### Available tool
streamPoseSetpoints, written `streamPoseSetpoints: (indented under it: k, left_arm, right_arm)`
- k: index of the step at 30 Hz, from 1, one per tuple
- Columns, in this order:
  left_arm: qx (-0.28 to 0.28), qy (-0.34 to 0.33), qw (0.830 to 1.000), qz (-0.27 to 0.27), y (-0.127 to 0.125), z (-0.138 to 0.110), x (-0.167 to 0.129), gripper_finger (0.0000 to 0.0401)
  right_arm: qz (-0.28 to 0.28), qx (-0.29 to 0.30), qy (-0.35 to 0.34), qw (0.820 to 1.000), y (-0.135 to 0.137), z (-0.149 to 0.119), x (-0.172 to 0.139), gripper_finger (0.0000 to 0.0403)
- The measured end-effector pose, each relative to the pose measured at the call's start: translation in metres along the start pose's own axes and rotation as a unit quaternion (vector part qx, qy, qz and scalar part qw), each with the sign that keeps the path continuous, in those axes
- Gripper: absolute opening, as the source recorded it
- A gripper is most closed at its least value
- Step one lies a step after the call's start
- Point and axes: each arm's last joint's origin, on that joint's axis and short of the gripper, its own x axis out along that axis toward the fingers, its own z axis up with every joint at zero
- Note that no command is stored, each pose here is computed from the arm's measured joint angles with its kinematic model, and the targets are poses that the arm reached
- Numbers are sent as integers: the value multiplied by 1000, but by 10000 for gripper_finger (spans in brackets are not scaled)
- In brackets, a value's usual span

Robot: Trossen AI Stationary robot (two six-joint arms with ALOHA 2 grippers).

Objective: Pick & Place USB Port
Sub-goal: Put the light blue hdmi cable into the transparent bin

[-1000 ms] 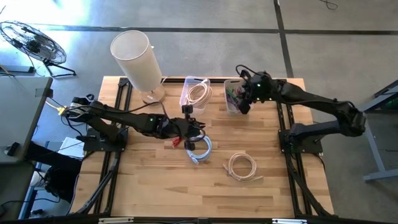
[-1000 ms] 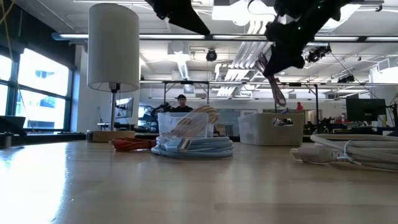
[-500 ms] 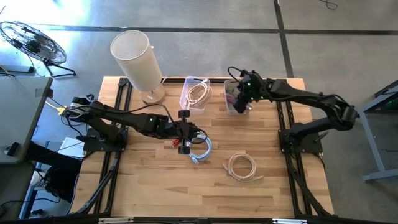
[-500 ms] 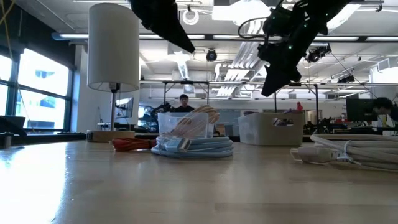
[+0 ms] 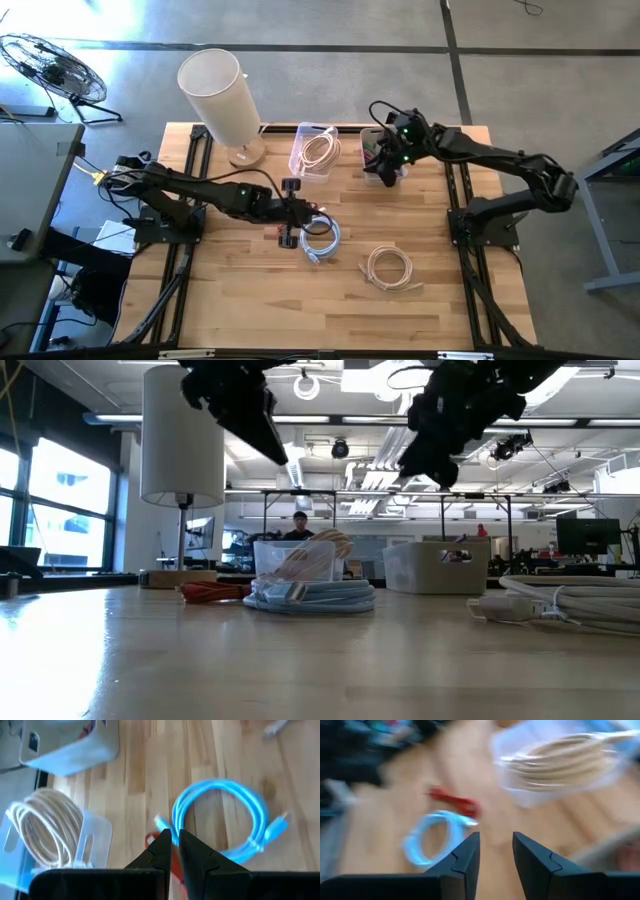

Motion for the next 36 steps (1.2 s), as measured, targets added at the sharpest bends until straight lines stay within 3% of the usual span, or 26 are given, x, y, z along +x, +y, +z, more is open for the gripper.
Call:
streamPoseSetpoints:
  k: [5,11,15,27,32,36]
  left_arm:
    - [-19,62,998,-3,-1,-12,-1,30]
    - [-56,117,992,-2,-1,-24,-3,31]
    - [-60,121,990,-32,-3,-24,-3,41]
    - [-84,130,988,-29,-5,-25,1,212]
    - [-27,104,989,-102,-15,-18,15,229]
    - [69,61,982,-163,-32,-11,32,229]
  right_arm:
    - [76,-11,-4,997,15,1,-6,101]
    - [99,-23,12,995,28,-3,-4,105]
    - [111,-36,21,993,36,-5,0,106]
    - [140,-58,63,986,56,-16,7,106]
    - [152,-75,103,980,65,-27,10,106]
    - [157,-81,121,977,71,-32,11,106]
